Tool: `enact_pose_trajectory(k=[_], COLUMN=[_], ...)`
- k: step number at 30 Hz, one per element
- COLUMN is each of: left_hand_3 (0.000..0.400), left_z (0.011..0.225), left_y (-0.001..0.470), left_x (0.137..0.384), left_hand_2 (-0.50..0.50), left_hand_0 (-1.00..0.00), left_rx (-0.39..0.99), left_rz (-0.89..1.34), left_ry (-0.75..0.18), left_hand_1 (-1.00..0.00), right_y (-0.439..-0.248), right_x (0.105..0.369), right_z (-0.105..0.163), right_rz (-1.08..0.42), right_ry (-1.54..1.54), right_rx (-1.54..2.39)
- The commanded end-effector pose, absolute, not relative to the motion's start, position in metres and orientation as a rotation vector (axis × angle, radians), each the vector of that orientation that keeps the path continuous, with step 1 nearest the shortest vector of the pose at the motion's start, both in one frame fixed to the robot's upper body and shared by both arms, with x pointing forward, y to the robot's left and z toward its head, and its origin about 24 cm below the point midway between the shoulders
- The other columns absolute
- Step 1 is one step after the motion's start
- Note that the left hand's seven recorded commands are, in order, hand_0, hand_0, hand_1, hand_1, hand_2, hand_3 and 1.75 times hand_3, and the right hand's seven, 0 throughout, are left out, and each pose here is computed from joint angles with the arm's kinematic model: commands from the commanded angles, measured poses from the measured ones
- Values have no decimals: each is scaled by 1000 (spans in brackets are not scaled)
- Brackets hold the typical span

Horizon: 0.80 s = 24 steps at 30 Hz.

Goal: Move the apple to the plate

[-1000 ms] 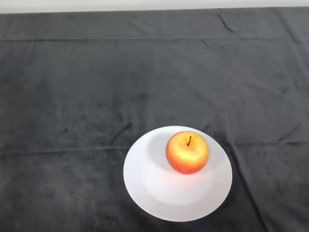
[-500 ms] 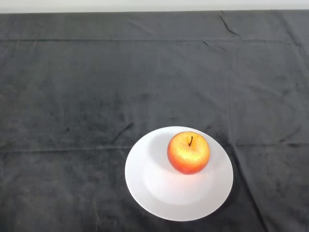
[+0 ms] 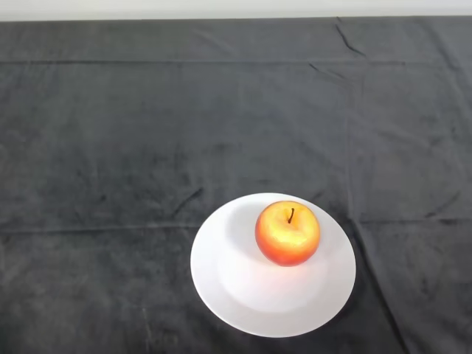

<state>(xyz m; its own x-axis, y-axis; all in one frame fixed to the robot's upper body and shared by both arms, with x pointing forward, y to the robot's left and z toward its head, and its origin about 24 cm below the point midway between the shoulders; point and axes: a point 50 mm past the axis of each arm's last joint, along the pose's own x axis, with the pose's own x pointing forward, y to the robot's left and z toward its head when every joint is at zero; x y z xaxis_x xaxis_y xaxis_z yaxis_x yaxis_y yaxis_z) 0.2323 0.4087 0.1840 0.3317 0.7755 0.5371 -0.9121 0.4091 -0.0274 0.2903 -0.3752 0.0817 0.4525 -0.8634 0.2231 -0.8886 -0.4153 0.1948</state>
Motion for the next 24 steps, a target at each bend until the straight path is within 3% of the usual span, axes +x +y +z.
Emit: enact_pose_trajectory(k=[1,24], left_hand_3=[0,0], left_z=[199,199], left_y=[420,423], left_x=[226,223], left_hand_2=[0,0], left_hand_0=[0,0], left_rx=[371,368], left_rz=[1147,1130], left_ry=[-550,-544], left_hand_1=[0,0], right_y=[-386,-386], right_x=[284,284], right_z=[88,88], right_rz=[144,144], right_ry=[-1538,-1538], right_rx=[2385,2385])
